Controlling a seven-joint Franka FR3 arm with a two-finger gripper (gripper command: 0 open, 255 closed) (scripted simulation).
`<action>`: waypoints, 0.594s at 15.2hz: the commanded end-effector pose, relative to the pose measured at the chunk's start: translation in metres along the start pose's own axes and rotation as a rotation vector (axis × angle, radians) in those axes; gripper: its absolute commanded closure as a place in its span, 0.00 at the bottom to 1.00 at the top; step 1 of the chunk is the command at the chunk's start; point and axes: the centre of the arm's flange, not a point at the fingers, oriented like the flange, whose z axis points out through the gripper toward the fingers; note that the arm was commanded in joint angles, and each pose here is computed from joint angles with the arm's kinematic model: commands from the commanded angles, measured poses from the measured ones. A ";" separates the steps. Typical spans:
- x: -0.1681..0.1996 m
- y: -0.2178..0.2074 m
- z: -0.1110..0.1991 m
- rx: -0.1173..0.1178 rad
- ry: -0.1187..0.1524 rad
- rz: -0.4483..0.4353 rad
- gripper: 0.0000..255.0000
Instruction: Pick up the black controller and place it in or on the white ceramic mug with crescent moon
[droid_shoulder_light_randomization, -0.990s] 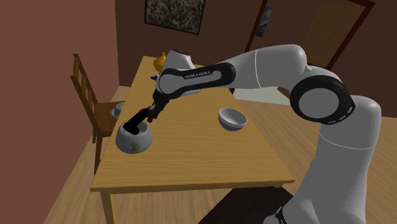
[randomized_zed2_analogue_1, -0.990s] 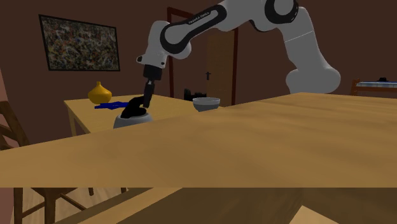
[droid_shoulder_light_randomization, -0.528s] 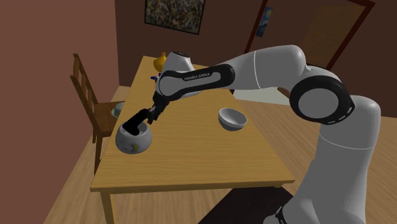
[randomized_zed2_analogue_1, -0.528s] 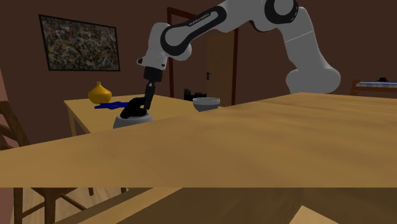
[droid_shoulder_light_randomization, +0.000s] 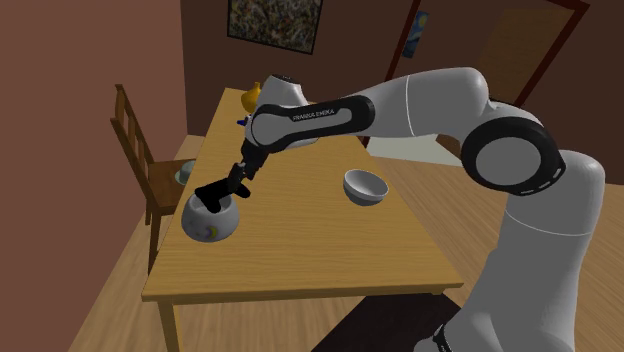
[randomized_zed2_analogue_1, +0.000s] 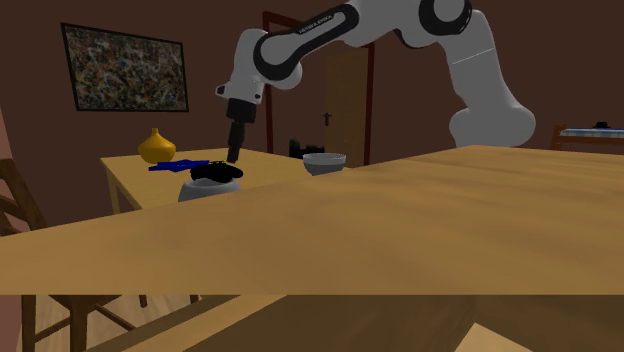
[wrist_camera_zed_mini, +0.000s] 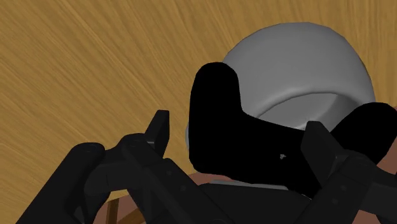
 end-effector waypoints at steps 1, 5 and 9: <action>-0.001 0.000 -0.022 0.000 0.000 0.000 0.00; -0.001 0.000 -0.032 0.000 0.000 0.000 0.00; -0.001 0.000 -0.032 0.000 0.000 0.000 0.00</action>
